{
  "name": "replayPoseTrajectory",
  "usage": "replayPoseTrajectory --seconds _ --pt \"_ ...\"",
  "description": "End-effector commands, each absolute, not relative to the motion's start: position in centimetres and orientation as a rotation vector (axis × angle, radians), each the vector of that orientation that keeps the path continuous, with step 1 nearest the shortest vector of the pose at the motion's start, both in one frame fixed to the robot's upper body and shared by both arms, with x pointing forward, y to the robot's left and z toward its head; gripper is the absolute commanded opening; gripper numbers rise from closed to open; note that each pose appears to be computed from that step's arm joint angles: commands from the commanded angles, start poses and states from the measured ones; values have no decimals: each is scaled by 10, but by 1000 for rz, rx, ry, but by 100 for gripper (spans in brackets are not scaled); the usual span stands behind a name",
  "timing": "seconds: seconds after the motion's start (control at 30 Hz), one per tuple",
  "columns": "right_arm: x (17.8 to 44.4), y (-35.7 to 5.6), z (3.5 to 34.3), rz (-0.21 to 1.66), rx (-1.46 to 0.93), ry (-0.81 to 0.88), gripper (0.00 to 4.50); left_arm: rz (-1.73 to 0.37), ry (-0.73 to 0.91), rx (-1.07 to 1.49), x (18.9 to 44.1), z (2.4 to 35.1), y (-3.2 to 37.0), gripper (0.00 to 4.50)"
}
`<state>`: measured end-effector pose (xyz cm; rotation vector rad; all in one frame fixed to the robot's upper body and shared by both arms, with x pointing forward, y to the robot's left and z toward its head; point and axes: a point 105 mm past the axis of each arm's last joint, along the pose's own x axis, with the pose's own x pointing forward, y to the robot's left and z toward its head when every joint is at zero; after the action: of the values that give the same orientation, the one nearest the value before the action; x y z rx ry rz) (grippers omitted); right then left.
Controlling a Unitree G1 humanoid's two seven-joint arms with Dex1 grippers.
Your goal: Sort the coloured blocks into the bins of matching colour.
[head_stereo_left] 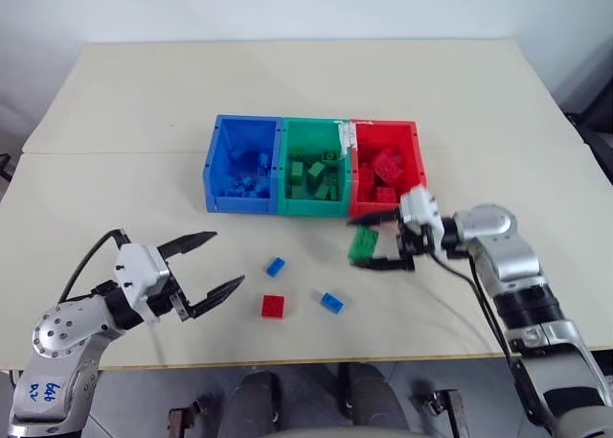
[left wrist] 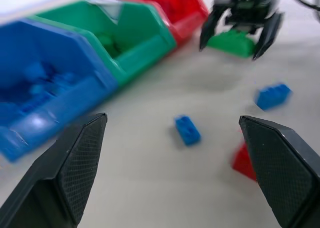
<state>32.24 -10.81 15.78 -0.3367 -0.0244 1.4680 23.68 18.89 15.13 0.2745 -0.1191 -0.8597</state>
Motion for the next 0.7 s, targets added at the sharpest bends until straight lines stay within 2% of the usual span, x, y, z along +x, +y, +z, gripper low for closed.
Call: replayPoseTrajectory --seconds 0.03,0.2,0.3,0.37,0.43,0.47,0.6,0.7 --pt "345 -91 202 1336 -304 -174 358 -808 -177 254 237 164 192 450" --pt "387 -70 226 1154 -334 -211 358 -771 -198 233 241 170 194 450" --pt "403 -64 226 1103 -358 -193 358 -766 -204 235 241 173 194 450" --pt "406 -62 225 1101 -361 -183 358 -763 -207 233 241 174 193 450" --pt "407 -61 225 1105 -342 -177 430 -758 -208 231 240 176 194 450" --pt "407 -61 226 1111 -335 -178 448 -756 -209 229 240 176 194 450" --pt "400 -66 232 1141 -313 -206 448 -761 -202 224 239 175 194 450" --pt "386 -87 226 1185 -330 -191 448 -782 -189 214 239 173 193 450"
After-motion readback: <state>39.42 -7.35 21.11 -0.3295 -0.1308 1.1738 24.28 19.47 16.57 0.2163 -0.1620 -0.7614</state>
